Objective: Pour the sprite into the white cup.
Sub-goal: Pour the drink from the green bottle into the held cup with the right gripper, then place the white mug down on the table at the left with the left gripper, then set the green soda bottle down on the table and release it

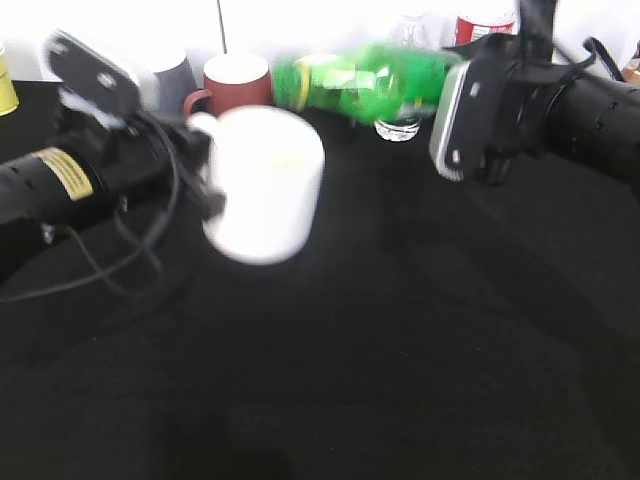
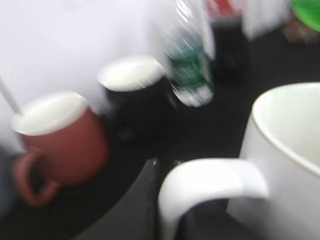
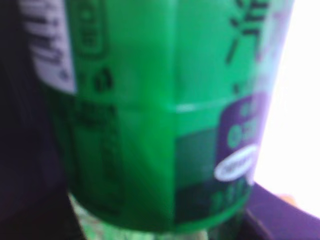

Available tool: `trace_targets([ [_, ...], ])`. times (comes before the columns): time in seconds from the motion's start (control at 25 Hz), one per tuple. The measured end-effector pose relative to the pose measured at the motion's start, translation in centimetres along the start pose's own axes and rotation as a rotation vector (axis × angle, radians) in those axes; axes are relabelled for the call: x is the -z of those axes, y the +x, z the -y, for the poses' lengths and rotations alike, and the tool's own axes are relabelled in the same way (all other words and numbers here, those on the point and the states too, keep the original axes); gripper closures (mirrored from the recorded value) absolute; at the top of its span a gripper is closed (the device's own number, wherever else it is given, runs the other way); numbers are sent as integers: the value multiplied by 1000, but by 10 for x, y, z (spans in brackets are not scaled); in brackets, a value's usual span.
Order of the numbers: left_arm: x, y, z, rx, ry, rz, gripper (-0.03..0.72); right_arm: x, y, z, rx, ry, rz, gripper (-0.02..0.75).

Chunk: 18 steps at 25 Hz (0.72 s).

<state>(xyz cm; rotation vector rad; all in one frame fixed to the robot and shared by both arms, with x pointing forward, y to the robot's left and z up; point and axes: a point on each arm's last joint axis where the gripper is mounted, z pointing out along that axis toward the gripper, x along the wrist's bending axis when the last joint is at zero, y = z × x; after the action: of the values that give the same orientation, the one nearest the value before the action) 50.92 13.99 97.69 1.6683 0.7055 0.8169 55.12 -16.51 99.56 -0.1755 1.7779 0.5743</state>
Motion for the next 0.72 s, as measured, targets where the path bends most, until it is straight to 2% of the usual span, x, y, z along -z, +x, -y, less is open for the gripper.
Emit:
trace_targets([
  [0.16, 1, 7, -8, 67, -96, -78, 645, 1, -12, -5, -698, -101, 102, 362],
  [0.24, 2, 16, -9, 120, -122, -148, 645, 1, -13, -6, -966, -127, 99, 362],
  [0.32, 6, 39, -8, 156, -144, -249, 645, 1, -13, -6, -1051, -133, 97, 362],
  [0.56, 47, 142, 12, 181, -155, -627, 645, 1, -13, -6, -1081, -136, 98, 362],
  [0.72, 82, 195, 26, 180, -152, -832, 645, 1, -15, -3, -1119, -120, 124, 362],
])
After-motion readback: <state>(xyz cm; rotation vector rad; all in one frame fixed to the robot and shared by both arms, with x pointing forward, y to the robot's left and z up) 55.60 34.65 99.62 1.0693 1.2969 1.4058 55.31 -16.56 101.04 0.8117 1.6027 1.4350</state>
